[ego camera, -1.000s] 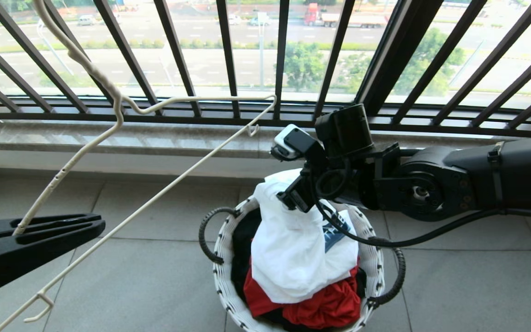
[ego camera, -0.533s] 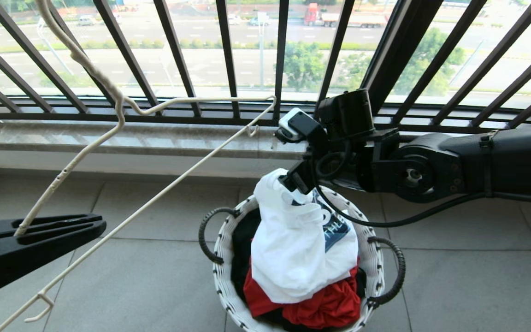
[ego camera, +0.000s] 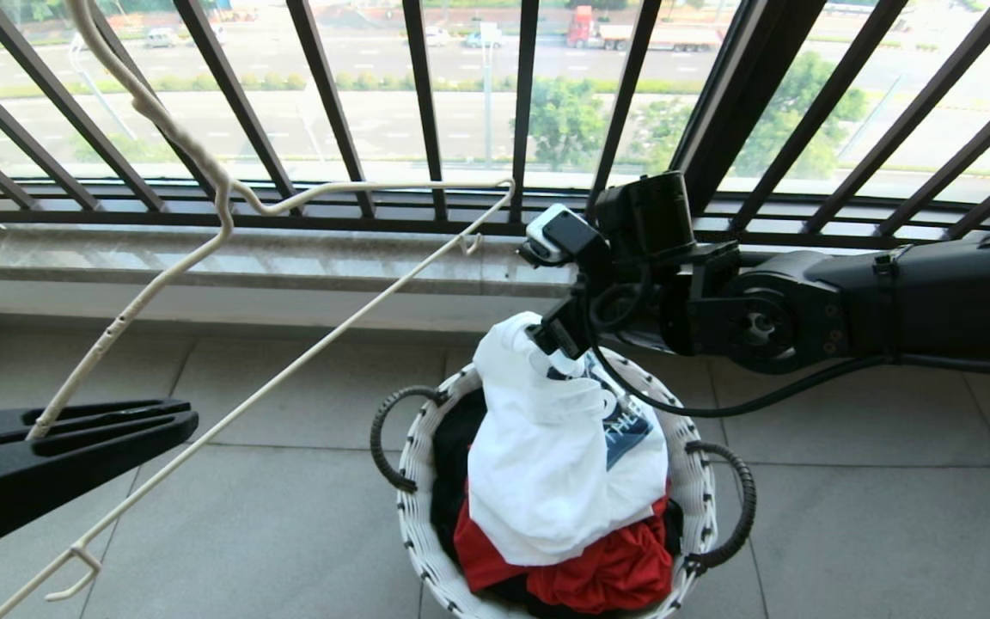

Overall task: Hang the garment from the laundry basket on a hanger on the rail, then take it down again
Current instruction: Pick up clothes from the basket

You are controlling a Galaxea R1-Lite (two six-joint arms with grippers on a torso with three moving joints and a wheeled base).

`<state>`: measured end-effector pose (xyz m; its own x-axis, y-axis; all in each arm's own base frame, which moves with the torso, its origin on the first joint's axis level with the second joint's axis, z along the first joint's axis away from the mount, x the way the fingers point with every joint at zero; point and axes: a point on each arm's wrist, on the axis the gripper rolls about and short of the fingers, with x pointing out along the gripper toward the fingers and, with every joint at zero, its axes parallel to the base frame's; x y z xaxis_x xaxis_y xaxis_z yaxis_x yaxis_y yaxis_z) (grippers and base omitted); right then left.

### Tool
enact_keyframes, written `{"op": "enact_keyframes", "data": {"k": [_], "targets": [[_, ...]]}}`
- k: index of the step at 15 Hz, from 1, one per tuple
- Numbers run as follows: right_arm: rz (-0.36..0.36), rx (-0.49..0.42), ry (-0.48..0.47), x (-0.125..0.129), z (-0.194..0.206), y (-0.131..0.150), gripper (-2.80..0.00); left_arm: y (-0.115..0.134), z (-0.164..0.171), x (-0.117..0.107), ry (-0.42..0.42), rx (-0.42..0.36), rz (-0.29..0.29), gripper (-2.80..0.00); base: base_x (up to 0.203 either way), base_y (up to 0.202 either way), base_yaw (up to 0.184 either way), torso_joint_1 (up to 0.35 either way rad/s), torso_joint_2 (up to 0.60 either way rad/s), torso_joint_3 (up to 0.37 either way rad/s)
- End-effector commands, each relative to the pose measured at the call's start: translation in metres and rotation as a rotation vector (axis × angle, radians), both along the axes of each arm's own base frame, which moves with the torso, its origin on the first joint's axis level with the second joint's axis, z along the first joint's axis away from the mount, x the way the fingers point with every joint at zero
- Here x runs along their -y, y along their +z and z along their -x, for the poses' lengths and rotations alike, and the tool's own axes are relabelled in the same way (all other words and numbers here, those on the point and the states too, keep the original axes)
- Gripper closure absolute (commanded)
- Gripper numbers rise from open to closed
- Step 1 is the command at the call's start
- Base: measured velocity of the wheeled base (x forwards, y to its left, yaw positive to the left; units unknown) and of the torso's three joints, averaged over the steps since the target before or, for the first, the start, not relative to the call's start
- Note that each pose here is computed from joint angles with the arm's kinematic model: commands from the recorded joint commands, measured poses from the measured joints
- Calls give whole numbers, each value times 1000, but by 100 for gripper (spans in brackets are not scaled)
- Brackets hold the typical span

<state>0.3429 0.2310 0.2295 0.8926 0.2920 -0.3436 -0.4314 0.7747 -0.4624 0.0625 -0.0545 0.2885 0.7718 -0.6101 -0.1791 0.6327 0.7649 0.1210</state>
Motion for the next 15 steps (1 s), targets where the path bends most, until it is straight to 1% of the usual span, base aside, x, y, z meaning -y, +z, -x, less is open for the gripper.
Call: {"op": "enact_keyframes", "data": {"k": [1,3,4,6,11,14,15], "targets": [[9,-6,-12,0,-2,-4,-280,0,0,0,1,-1,-2,0,0,0,0,0,0,0],[-1,22,-29,-1,-5,-6,-280,0,0,0,1,1,-2,0,0,0,0,0,0,0],[5,29,-37,-1,-6,-10,-280,0,0,0,1,2,-3,0,0,0,0,0,0,0],[14,22,-38,-1,-6,-15,-280,0,0,0,1,2,-3,0,0,0,0,0,0,0],[5,38,-41,-1,-8,-11,-280,0,1,-1,1,3,-2,0,0,0,0,0,0,0],[13,36,-39,-1,-8,-11,-280,0,1,-1,1,3,-2,0,0,0,0,0,0,0],[17,33,-40,-1,-9,-13,0,0,1,-1,1,3,-2,0,0,0,0,0,0,0]]}}
